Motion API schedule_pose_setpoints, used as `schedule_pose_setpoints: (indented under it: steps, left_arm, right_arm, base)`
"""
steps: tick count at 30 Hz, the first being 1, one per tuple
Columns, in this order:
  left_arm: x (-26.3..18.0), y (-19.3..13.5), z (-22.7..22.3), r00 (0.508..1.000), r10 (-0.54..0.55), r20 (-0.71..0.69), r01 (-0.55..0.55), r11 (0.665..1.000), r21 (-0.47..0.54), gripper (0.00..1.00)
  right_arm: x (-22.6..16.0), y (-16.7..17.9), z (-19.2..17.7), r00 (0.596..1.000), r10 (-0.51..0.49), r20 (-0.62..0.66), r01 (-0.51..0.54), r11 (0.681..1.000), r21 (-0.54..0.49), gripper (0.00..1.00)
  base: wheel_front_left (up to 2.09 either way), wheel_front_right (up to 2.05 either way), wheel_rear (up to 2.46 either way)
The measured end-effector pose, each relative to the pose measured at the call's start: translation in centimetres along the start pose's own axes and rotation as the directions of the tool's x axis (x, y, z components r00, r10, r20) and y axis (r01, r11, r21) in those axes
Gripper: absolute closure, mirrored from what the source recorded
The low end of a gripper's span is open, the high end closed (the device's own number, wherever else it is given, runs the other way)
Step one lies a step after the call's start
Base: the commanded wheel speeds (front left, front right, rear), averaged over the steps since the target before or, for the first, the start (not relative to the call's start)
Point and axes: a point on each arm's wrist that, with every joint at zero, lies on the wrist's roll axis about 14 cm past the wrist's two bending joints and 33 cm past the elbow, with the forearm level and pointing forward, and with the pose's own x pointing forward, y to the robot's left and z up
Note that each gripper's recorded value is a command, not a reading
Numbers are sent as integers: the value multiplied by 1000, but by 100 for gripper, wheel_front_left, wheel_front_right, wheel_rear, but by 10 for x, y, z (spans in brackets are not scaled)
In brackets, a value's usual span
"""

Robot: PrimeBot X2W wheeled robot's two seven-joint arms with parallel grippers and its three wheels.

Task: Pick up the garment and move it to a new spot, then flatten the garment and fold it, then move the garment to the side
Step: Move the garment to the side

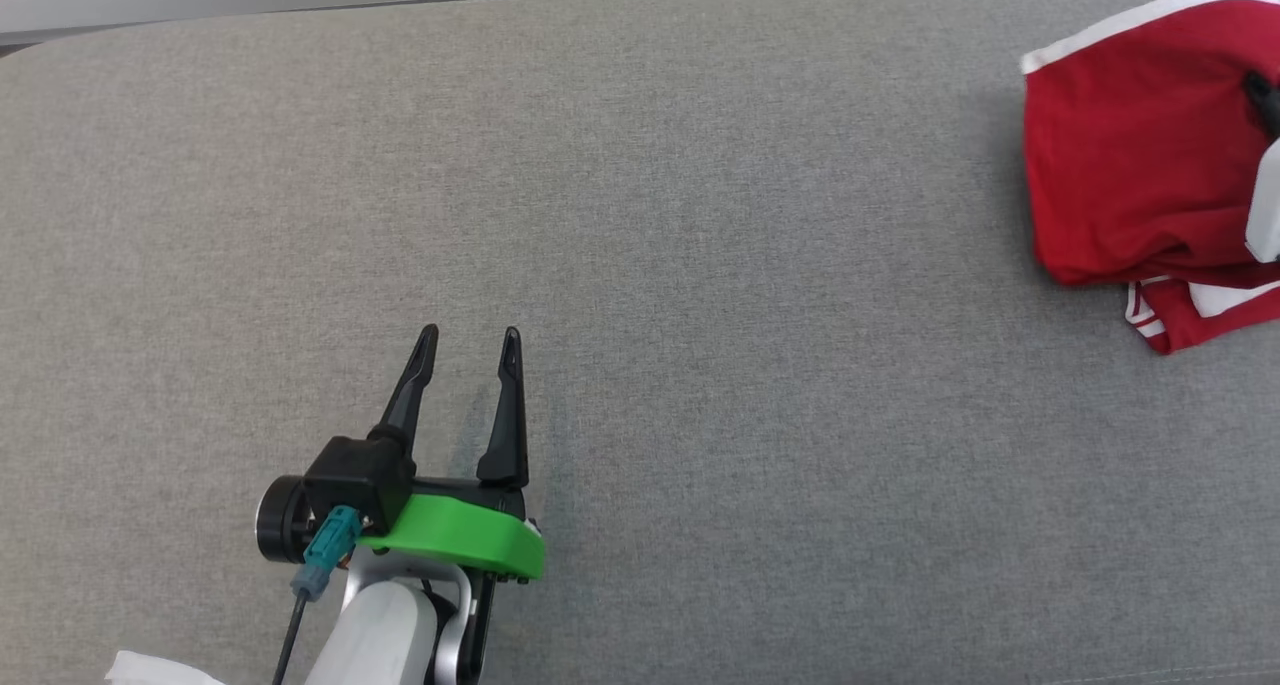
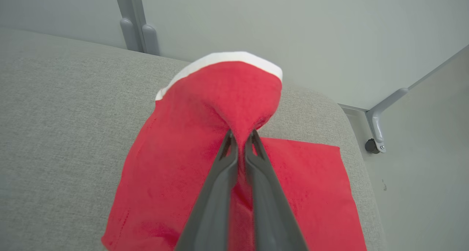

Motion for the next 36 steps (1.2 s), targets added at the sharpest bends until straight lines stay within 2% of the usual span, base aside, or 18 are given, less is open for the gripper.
schedule_pose_setpoints:
  steps: [6,16,24,25,26,27,29,36]
  left_arm:
    - [-2,3,0,1000,9,-1,-9,1000,2,0]
    - [0,8,-13,999,9,-34,-8,1000,26,0]
    - [4,14,-22,998,12,-55,-9,999,41,0]
    - [4,15,-22,998,14,-57,-12,999,42,0]
    - [4,16,-24,998,18,-61,-15,999,43,0]
    - [4,17,-25,998,21,-65,-18,999,44,0]
    - [4,19,-27,997,25,-70,-22,999,45,0]
    - [5,19,-29,997,25,-74,-21,999,47,0]
  right_arm:
    - [-3,-29,-11,994,-59,-87,54,997,-56,100]
    - [1,-65,-34,977,-151,-148,136,985,-106,100]
    - [22,-74,-34,978,-194,-76,171,958,-232,100]
    - [24,-74,-34,978,-196,-71,173,954,-243,96]
    - [27,-75,-38,976,-202,-83,175,950,-258,77]
    - [29,-74,-43,974,-205,-95,174,948,-267,35]
    - [33,-74,-46,973,-211,-92,181,949,-260,0]
    - [35,-79,-45,970,-234,-57,211,940,-270,0]
  base:
    - [0,0,0]
    - [0,0,0]
    - [0,0,0]
    - [0,0,0]
    - [0,0,0]
    - [0,0,0]
    - [0,0,0]
    - [0,0,0]
